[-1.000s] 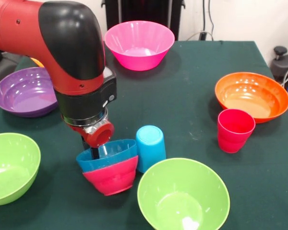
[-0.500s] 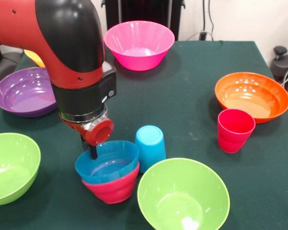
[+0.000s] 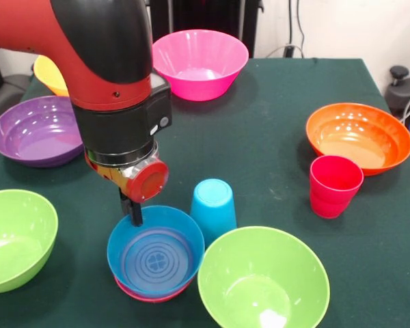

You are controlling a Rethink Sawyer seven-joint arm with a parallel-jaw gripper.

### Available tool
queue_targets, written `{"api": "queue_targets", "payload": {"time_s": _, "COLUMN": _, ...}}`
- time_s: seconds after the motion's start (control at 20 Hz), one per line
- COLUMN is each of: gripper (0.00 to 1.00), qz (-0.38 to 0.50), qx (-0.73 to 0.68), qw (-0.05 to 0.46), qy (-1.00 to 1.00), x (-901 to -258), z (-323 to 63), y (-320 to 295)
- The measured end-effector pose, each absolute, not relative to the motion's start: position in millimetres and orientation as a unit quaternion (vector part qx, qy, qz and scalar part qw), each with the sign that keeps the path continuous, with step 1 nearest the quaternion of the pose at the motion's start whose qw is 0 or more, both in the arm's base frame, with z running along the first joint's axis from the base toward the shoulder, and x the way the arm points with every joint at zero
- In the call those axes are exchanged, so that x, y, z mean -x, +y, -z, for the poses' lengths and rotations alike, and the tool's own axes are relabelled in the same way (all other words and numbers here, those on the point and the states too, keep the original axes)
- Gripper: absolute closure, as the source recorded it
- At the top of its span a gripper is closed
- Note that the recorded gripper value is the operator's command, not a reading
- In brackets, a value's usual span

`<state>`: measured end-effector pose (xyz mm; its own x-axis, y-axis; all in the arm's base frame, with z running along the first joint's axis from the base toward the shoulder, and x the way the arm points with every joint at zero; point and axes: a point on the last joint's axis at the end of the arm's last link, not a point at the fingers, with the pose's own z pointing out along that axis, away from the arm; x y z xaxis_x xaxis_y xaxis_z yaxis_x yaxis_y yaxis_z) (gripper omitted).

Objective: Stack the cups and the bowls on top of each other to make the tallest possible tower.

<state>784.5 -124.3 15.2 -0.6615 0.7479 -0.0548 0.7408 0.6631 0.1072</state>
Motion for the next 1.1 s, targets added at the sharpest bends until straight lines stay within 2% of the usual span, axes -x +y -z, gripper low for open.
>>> {"api": "queue_targets", "payload": {"time_s": 1.1, "gripper": 1.00, "qz": -0.040, "qx": -0.406, "qw": 0.040, "qy": 0.912, "x": -790.4, "z": -30.3, "y": -123.0}}
